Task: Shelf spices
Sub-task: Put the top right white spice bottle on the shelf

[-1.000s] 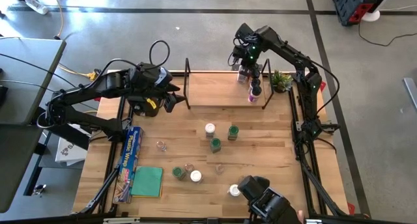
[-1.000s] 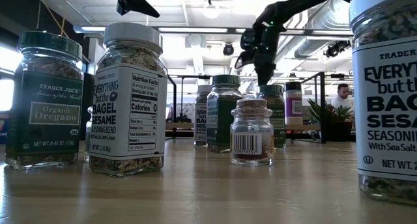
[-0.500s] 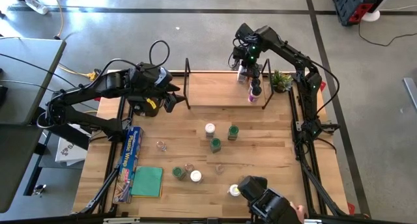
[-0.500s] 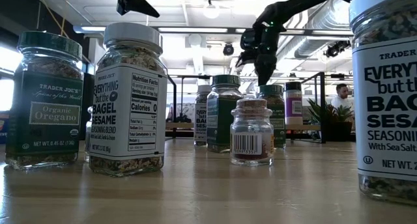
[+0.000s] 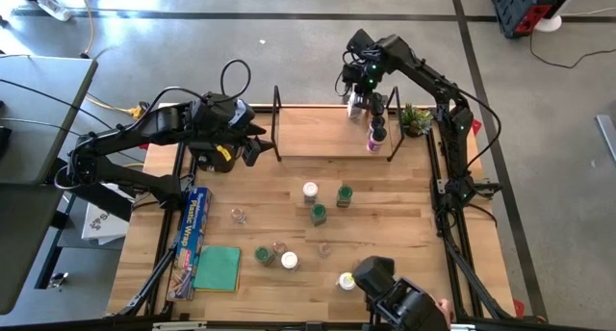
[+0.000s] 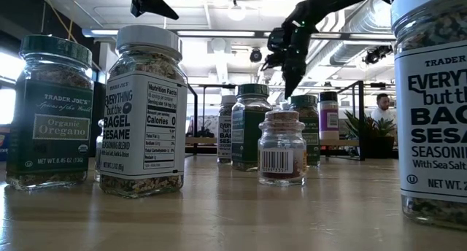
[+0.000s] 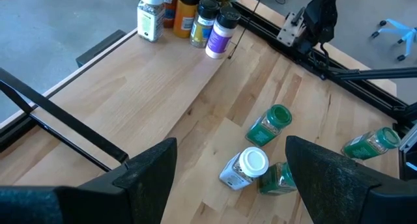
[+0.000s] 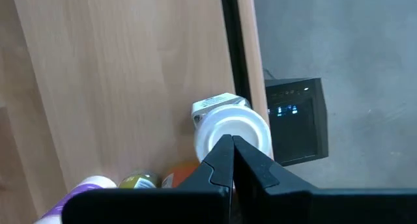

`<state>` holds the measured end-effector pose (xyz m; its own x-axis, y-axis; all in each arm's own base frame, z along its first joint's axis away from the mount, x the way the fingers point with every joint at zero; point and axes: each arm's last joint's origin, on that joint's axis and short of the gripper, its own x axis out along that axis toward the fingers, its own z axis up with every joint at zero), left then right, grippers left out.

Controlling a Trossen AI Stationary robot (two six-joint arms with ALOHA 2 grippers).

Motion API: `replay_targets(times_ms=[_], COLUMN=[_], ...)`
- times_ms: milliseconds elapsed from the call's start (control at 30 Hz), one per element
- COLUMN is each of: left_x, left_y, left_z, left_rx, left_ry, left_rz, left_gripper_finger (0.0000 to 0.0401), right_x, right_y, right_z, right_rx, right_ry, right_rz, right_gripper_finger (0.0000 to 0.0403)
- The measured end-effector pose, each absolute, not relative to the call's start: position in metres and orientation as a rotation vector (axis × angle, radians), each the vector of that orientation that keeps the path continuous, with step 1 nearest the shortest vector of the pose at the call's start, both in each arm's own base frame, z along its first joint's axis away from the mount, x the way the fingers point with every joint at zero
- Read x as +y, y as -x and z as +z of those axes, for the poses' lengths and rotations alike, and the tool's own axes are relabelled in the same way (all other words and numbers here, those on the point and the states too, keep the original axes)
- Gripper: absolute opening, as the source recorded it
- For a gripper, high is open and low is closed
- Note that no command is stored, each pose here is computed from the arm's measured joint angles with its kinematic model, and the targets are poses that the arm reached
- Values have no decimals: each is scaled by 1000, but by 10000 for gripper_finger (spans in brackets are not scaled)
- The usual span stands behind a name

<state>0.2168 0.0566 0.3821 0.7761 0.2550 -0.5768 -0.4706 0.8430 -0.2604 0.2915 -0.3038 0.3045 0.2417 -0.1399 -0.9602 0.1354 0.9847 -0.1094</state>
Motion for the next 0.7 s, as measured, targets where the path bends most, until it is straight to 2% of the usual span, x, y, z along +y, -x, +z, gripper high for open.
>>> replay_targets(times_ms=[167, 467, 700], left_x=[57, 57, 57], left_y=[-217, -217, -217], left_z=[382, 382, 382], left_rx=[556, 556, 555], left_ry=[410, 410, 411], left_rz=[405, 405, 404], left_gripper_finger=[282, 282, 282], right_x=[-303, -311, -311], right_y=[-291, -291, -286], right_z=[305, 307, 306], right_rx=[1314, 1236, 1261], right_ry=[-5, -174, -207], right_rz=[-193, -365, -366], right_gripper_finger=[0, 0, 0])
